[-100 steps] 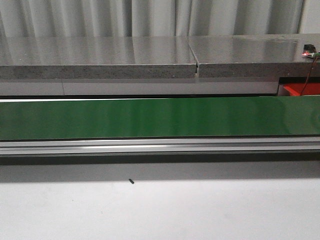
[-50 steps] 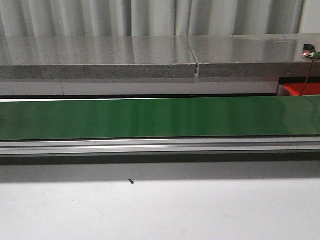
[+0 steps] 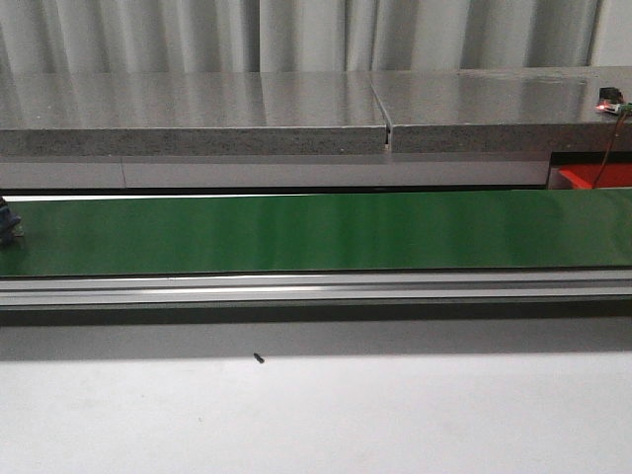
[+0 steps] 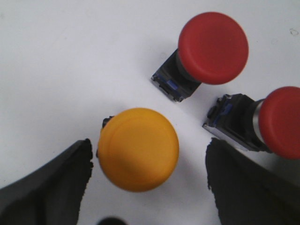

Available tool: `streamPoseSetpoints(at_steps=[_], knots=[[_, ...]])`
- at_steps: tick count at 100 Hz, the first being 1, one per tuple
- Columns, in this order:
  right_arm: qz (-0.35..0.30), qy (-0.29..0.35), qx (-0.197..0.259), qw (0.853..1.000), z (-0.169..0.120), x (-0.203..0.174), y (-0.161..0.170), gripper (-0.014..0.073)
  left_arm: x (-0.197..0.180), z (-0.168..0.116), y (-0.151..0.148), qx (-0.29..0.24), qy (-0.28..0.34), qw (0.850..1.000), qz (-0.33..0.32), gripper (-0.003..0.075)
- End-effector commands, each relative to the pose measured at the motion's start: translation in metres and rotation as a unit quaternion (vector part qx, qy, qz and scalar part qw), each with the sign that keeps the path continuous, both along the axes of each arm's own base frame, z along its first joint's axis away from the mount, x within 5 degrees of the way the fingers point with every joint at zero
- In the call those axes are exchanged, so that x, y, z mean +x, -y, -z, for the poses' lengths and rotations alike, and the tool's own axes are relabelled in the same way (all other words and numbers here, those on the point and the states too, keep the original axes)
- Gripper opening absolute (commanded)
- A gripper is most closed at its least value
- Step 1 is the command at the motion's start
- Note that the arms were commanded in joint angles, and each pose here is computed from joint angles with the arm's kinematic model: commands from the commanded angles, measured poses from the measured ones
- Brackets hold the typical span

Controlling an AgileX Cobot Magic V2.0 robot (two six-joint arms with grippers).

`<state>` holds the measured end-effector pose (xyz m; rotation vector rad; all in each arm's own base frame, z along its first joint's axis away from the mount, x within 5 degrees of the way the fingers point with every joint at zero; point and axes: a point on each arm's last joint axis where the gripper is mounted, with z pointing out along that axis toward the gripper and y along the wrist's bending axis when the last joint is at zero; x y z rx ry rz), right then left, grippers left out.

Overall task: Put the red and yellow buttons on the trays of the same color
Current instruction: 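Grasp another yellow button beside the red buttons with the left gripper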

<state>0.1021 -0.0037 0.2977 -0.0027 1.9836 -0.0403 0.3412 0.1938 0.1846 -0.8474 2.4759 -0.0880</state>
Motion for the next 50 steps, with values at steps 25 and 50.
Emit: streamPoseSetpoints(at_steps=[25,50], knots=[[0.005,0.053,-0.009,0.999,-0.016,0.002,0.001,-0.0067,0.012,-0.025,-0.004,0.038,0.067,0.997,-0.018,0.0218],[0.005,0.053,-0.009,0.999,-0.016,0.002,0.001,-0.0067,0.004,-0.038,0.000,0.048,0.077,0.996,-0.015,0.0116]])
